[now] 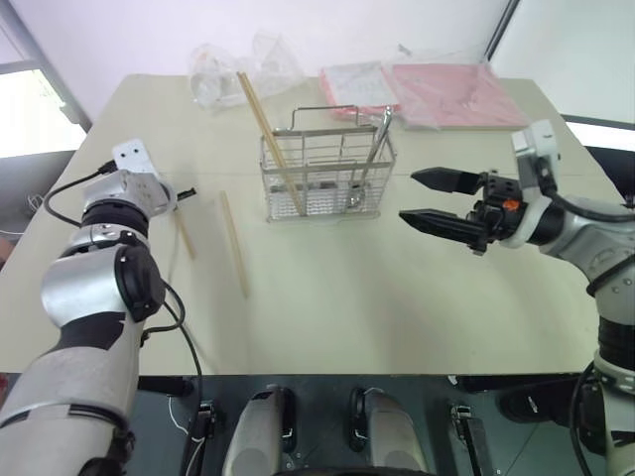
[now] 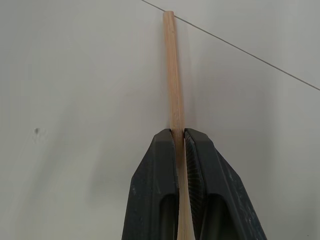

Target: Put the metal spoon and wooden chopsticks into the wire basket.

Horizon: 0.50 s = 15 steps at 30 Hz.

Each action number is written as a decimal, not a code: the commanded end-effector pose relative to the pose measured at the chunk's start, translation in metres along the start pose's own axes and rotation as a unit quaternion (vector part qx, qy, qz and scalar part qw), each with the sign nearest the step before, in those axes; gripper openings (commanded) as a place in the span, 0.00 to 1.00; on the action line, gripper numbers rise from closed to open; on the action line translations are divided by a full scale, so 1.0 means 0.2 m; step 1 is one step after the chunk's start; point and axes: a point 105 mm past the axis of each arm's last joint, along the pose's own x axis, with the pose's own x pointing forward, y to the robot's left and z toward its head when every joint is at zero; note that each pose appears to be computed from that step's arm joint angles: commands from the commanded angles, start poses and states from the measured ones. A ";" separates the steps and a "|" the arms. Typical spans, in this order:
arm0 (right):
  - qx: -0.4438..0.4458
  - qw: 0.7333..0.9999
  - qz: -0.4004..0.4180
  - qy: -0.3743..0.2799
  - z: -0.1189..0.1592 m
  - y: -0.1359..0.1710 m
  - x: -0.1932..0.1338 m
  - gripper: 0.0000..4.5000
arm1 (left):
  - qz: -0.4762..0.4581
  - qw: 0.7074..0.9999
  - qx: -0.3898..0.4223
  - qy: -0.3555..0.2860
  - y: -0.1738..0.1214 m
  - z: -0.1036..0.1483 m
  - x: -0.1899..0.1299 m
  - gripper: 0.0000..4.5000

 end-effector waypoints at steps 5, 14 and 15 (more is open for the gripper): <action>-0.021 1.000 -0.017 -0.016 0.08 -0.01 -0.04 1.00 | -0.039 0.962 -0.081 -0.258 -0.03 0.60 -0.24 0.01; -0.007 0.999 -0.030 -0.011 0.09 0.00 -0.06 1.00 | -0.383 0.772 -0.190 -0.470 -0.41 1.02 -0.98 0.01; -0.006 0.999 -0.033 -0.011 0.09 0.00 -0.06 1.00 | -0.423 0.750 -0.182 -0.475 -0.48 1.01 -1.08 0.01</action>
